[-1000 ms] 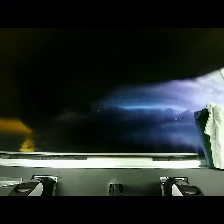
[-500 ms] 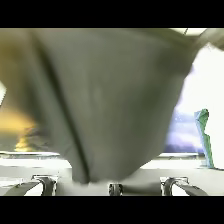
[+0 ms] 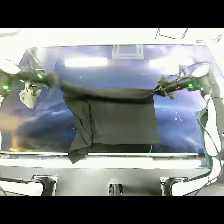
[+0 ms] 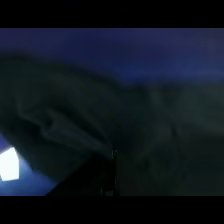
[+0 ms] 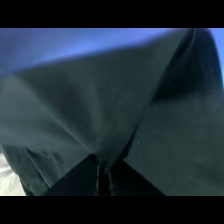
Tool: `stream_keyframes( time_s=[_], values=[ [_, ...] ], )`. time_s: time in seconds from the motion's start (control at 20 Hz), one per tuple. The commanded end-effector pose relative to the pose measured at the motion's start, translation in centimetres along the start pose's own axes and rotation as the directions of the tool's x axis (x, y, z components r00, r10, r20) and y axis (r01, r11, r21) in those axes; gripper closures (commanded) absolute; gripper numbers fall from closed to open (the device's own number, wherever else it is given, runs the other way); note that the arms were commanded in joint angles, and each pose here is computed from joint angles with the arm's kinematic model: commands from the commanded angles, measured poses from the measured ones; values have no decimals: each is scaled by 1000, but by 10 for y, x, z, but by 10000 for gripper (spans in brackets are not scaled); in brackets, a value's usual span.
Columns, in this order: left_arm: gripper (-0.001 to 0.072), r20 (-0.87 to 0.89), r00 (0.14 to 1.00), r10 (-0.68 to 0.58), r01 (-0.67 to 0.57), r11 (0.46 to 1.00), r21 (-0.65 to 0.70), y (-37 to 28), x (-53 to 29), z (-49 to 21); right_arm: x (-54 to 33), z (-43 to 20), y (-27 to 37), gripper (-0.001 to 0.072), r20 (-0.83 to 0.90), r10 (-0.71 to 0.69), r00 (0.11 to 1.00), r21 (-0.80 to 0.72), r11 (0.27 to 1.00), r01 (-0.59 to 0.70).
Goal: Fold the clothes and pants, and hang the long-sleeved shirts on hangers.
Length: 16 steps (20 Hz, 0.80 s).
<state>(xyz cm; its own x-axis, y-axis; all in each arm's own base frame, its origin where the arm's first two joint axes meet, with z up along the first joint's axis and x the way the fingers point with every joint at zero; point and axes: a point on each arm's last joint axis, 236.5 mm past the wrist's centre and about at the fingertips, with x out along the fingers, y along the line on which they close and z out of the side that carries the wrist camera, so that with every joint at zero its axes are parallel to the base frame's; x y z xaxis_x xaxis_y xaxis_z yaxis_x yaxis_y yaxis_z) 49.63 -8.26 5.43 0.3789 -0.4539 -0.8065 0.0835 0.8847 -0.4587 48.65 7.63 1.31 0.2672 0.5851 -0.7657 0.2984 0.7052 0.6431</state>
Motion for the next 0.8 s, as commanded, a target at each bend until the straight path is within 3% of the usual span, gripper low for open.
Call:
stream_keyframes(
  time_s=[0.0,0.05,0.1,0.3,0.4,0.5,0.6,0.75],
  values=[
    [482,-243,969,-36,4,991,-134,8,23,-54,9,-9,-9,492,-68,13,998,44,999,-10],
    [184,-266,963,-40,3,991,-137,8,17,-59,-2,-8,-10,246,-61,12,998,35,999,-10],
    [31,-304,952,-35,-6,991,-135,12,9,-69,-16,-9,-16,63,-63,2,998,4,1000,-2],
    [55,-493,870,-14,-49,992,-115,30,-19,-128,-73,-59,-118,45,-226,-285,931,14,955,296],
    [56,-523,852,-23,-45,992,-117,30,-7,-169,-68,-100,-159,87,-282,-376,883,31,916,400],
    [61,-548,835,-52,-30,990,-139,28,15,-222,-43,-142,-173,83,-323,-331,887,34,932,360],
    [137,-573,810,-129,33,984,-175,16,28,-267,-22,-176,-172,79,-380,-248,891,65,954,293],
    [137,-571,799,-188,55,969,-242,7,41,-299,-7,-191,-161,78,-398,-152,905,104,972,209]
  ],
)
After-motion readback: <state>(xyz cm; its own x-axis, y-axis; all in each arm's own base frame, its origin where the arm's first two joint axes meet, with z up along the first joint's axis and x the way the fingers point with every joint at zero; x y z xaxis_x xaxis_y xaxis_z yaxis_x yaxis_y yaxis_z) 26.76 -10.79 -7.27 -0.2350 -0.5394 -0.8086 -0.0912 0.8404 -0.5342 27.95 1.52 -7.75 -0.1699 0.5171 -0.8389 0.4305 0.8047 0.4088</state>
